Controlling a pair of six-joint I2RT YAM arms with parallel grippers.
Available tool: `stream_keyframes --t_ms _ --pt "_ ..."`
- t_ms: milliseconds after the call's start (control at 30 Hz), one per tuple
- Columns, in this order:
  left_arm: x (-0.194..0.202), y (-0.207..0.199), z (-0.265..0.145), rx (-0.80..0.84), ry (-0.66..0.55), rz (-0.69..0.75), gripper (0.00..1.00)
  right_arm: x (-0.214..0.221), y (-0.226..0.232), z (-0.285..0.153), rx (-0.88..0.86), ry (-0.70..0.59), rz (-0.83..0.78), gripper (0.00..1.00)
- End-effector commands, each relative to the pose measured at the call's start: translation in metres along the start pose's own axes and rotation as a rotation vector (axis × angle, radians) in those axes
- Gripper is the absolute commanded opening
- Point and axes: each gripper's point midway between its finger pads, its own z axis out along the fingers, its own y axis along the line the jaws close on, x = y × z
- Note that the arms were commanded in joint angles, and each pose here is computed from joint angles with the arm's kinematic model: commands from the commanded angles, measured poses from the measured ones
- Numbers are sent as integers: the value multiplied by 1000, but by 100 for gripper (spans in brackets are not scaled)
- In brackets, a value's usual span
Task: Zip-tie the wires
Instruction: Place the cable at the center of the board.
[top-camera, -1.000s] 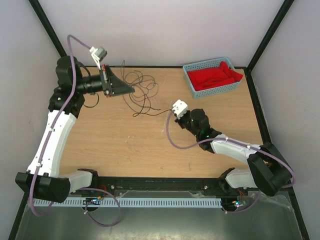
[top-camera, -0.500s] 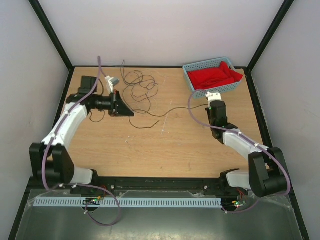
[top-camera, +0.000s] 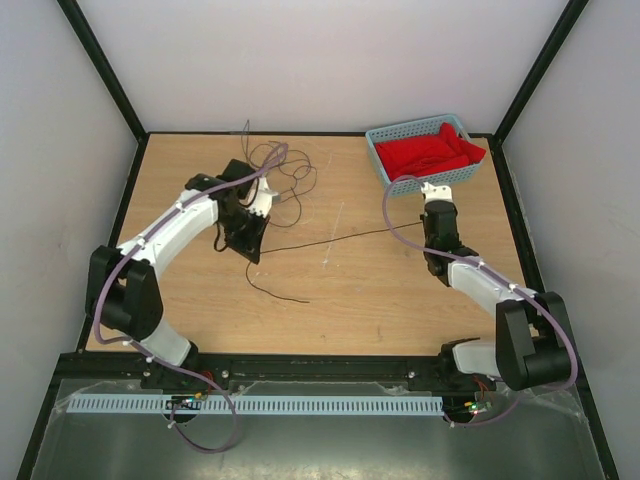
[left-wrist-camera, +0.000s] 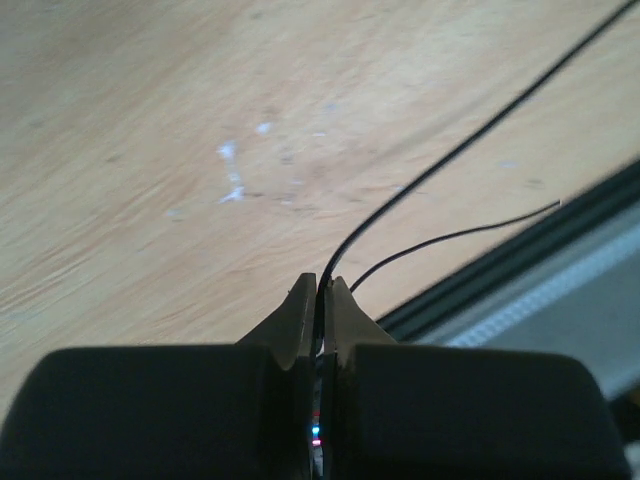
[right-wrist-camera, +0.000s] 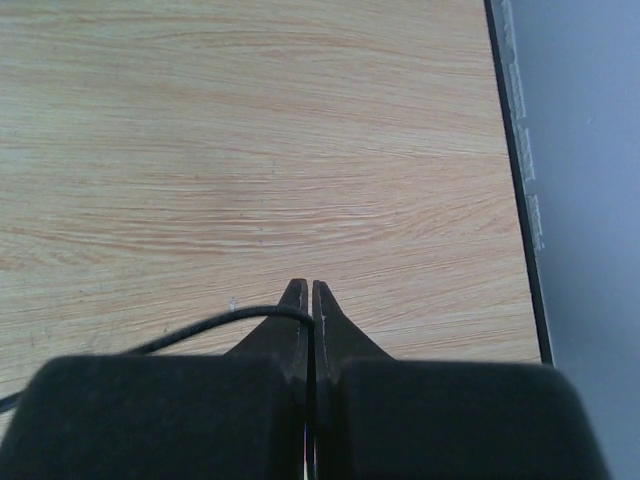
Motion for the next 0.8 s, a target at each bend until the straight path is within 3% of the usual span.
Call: stream_keyframes --t_ms 0,100,300,667,767 --pt "28 75 -18 -519 195 150 0 11 -7 2 56 27 1 0" --pt "24 94 -31 -731 269 244 0 9 1 1 4 25 16 0" --pt "0 107 -38 -970 356 396 0 21 18 -2 -74 52 56 0" --pt "-12 114 -9 -976 430 407 0 50 26 9 -62 135 42 0" --pt "-14 110 0 -949 434 414 6 55 28 12 -61 161 40 0"
